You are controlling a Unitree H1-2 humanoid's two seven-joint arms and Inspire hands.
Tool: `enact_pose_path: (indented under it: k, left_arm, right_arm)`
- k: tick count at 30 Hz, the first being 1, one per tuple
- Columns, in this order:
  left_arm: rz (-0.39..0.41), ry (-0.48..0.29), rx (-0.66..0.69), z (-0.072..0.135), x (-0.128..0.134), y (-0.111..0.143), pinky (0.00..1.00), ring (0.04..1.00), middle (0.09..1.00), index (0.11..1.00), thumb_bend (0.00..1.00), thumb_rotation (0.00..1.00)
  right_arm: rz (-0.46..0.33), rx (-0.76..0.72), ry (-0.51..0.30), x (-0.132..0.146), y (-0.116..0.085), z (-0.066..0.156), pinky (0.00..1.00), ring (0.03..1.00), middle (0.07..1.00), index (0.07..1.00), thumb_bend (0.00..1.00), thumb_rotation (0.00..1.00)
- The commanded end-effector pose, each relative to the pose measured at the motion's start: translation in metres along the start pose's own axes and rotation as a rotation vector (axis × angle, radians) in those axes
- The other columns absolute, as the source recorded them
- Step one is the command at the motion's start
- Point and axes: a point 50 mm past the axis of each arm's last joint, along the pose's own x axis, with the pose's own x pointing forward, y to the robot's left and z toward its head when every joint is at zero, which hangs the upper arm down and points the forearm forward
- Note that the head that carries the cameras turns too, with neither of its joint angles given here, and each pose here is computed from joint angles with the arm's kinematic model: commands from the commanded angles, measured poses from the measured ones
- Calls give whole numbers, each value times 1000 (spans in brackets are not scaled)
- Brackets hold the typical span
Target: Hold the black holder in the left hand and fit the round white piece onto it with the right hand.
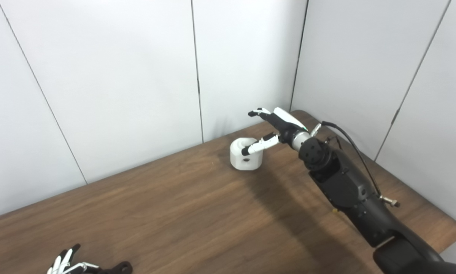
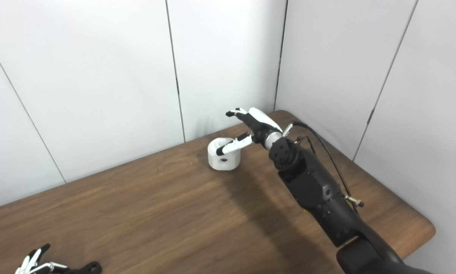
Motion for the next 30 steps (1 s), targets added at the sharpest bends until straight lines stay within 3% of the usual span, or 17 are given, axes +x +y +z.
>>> enact_pose_path:
  k: [1,6,13,19,30]
  left_arm:
    - [-32,54,26,-22,-16,-10,1000,1000,955,480,514,37]
    - [-31,52,29,-22,-17,-11,1000,1000,957,480,514,37]
    - [-26,57,22,-22,-18,-10,1000,1000,953,480,514,37]
    - [-23,60,21,-22,-20,-10,1000,1000,956,480,514,37]
    - [-24,66,20,-21,-23,-9,1000,1000,949,480,514,37]
  right_arm:
    - [-41,-42,-44,7,-25,11,992,1000,1000,898,1000,342]
    - [-16,-84,-19,12,-20,4,985,1000,1000,909,1000,381]
    - [8,-100,2,17,-16,-1,993,1000,1000,903,1000,355]
    - [33,-95,13,24,-9,-19,973,1000,1000,882,1000,398]
    - [50,-88,10,27,3,-25,982,1000,1000,873,1000,390]
